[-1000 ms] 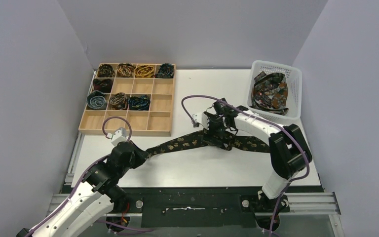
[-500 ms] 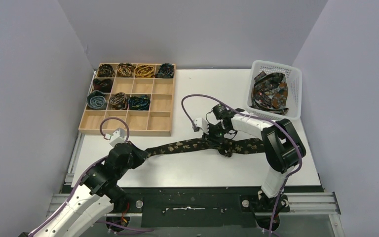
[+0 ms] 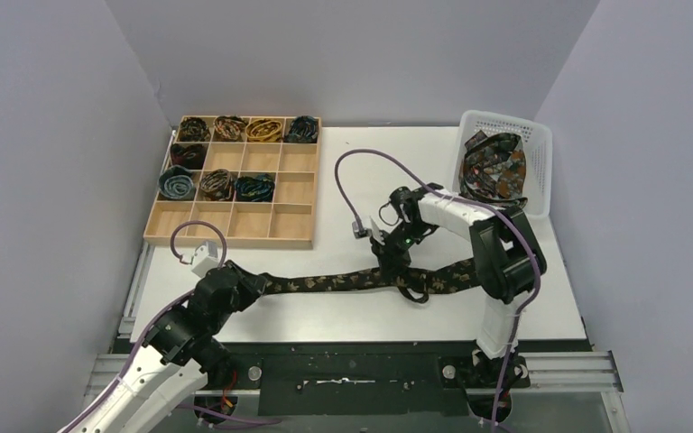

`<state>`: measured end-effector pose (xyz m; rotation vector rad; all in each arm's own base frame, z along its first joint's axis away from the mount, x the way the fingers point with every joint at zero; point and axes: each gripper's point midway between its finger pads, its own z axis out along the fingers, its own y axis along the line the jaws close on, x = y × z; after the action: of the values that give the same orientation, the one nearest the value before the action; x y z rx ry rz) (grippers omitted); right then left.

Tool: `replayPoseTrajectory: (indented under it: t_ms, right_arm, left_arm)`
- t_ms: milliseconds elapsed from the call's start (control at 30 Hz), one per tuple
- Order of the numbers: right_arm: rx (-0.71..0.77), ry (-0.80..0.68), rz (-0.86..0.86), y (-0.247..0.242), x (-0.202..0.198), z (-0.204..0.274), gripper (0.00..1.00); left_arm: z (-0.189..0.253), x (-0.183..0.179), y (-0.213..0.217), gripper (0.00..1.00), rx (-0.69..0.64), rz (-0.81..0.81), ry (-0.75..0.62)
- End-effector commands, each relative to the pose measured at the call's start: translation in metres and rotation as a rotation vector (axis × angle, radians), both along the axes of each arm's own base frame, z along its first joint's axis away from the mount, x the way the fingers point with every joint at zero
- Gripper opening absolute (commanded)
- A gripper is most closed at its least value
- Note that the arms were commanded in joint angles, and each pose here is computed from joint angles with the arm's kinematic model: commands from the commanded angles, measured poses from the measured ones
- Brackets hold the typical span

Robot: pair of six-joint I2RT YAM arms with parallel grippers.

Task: Roll the ties
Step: Flatten out the tie at the center of the board.

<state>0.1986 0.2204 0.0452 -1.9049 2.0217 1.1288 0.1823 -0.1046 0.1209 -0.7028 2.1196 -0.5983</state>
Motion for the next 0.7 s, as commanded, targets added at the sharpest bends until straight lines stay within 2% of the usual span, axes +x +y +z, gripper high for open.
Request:
replayPoseTrajectory:
  t_ms: [0,33,67,233,267,300,400,467,500,567,600,633,667]
  right_arm:
    - [0.017,0.018,-0.059,0.007,0.044,0.009,0.15]
    - [-0.022,0.003,-0.081,0.005,0.055,0.007,0.26]
    - [-0.054,-0.02,-0.129,0.003,0.069,0.006,0.31]
    - [-0.111,-0.188,-0.275,-0.005,0.122,0.021,0.48]
    - [-0.123,-0.227,-0.305,-0.008,0.131,0.025,0.64]
    - [-0.144,-0.27,-0.346,-0.012,0.141,0.028,0.68]
    - [-0.182,-0.412,-0.477,-0.024,0.165,0.05,0.7]
    - [-0.14,-0.477,-0.594,-0.026,0.167,0.071,0.71]
    - [-0.086,-0.543,-0.683,-0.024,0.176,0.09,0.71]
    - [0.025,-0.634,-0.855,-0.029,0.169,0.129,0.74]
    - [0.068,-0.644,-0.936,-0.033,0.162,0.138,0.91]
    - [0.108,-0.636,-1.051,-0.041,0.156,0.144,0.99]
    - [0.132,-0.591,-1.203,-0.051,0.151,0.145,1.0]
  left_arm:
    - [-0.003,0.006,0.011,0.25,-0.007,0.092,-0.017]
    - [-0.006,0.007,0.013,0.29,-0.006,0.102,-0.013]
    - [-0.008,0.007,0.014,0.34,-0.006,0.111,-0.008]
    - [-0.007,0.006,0.021,0.57,0.033,0.135,0.013]
    - [-0.004,0.006,0.022,0.59,0.039,0.141,0.011]
    - [-0.001,0.007,0.024,0.61,0.041,0.148,0.006]
    - [0.01,0.008,0.023,0.69,0.026,0.146,-0.015]
    - [0.017,0.009,0.02,0.74,0.011,0.133,-0.033]
    - [0.02,0.009,0.019,0.84,0.006,0.126,-0.039]
    - [0.027,0.009,0.018,0.87,0.001,0.114,-0.051]
    - [0.03,0.009,0.016,0.89,-0.003,0.106,-0.058]
    - [0.031,0.009,0.015,0.91,-0.005,0.096,-0.063]
    - [0.032,0.009,0.013,0.93,-0.012,0.088,-0.063]
